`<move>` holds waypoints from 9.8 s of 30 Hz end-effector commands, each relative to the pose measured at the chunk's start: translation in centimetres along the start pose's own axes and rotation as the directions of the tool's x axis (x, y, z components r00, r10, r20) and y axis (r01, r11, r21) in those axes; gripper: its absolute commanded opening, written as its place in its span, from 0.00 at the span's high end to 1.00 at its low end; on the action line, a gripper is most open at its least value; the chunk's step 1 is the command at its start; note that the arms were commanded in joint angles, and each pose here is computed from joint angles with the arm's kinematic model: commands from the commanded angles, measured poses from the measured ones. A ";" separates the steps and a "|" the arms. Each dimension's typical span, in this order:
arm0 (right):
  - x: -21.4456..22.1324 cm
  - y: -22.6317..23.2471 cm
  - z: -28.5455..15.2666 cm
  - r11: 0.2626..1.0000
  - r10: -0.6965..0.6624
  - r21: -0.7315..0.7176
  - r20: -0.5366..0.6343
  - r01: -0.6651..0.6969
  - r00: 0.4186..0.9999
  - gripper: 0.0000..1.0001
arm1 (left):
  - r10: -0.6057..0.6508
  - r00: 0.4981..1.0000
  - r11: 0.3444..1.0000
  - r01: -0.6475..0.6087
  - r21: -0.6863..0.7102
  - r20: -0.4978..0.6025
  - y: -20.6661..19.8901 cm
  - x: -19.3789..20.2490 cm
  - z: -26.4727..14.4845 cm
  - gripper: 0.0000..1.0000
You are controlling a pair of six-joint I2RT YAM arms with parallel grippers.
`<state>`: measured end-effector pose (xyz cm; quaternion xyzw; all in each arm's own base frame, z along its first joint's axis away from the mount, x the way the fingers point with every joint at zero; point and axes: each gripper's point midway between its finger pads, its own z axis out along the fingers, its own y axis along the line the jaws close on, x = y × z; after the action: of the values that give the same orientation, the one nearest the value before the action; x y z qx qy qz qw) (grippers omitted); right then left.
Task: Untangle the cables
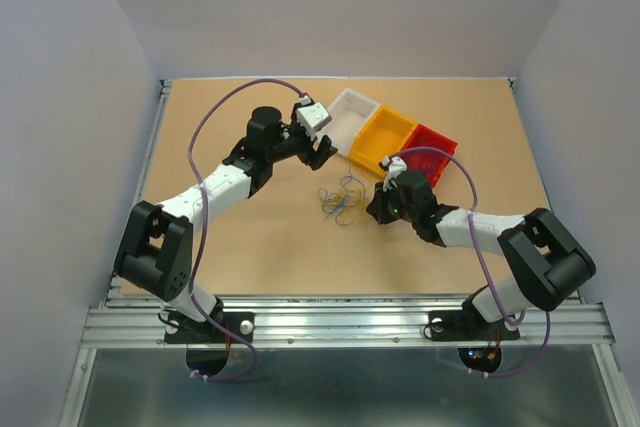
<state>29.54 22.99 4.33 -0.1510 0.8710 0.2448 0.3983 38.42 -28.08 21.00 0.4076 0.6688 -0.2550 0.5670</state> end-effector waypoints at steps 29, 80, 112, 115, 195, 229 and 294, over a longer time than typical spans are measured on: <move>-10.0 8.5 -17.5 0.917 0.154 -0.379 0.628 0.127 0.763 0.99 | 0.239 0.929 0.802 -0.354 0.482 0.283 -15.5 -2.1 -3.1 0.11; -11.6 12.0 -12.6 0.811 0.032 -0.456 0.660 0.367 0.750 0.33 | 0.080 0.935 0.848 -0.245 0.470 0.344 -15.9 -10.6 -7.0 1.00; -7.9 11.9 -4.3 0.803 -0.007 -0.502 0.530 0.321 0.848 0.60 | 0.286 0.817 0.956 -0.208 -0.207 0.501 2.1 -33.7 -9.0 1.00; -7.9 11.8 -5.8 0.807 -0.010 -0.488 0.555 0.334 0.832 0.60 | 0.287 0.835 0.948 -0.177 -0.266 0.469 4.4 -33.5 -7.4 1.00; -8.6 5.2 -15.6 0.972 0.031 -0.187 0.705 0.145 0.708 0.93 | 0.288 0.958 0.916 -0.282 -0.284 -0.022 11.4 -5.3 18.8 1.00; -11.3 4.9 -15.4 0.983 0.087 -0.174 0.703 0.052 0.706 0.98 | 0.128 0.973 0.916 -0.190 -0.352 -0.193 11.0 -3.6 9.6 0.40; -37.0 20.7 -31.6 0.788 0.344 -0.526 0.808 0.321 0.479 0.99 | 0.095 0.935 0.890 -0.233 0.391 0.340 -12.1 -0.3 -1.0 0.94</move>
<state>25.55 27.42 50.40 -0.1281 0.4759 0.5663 0.6606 27.15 -33.30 19.14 0.5180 0.4812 -0.4219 0.5675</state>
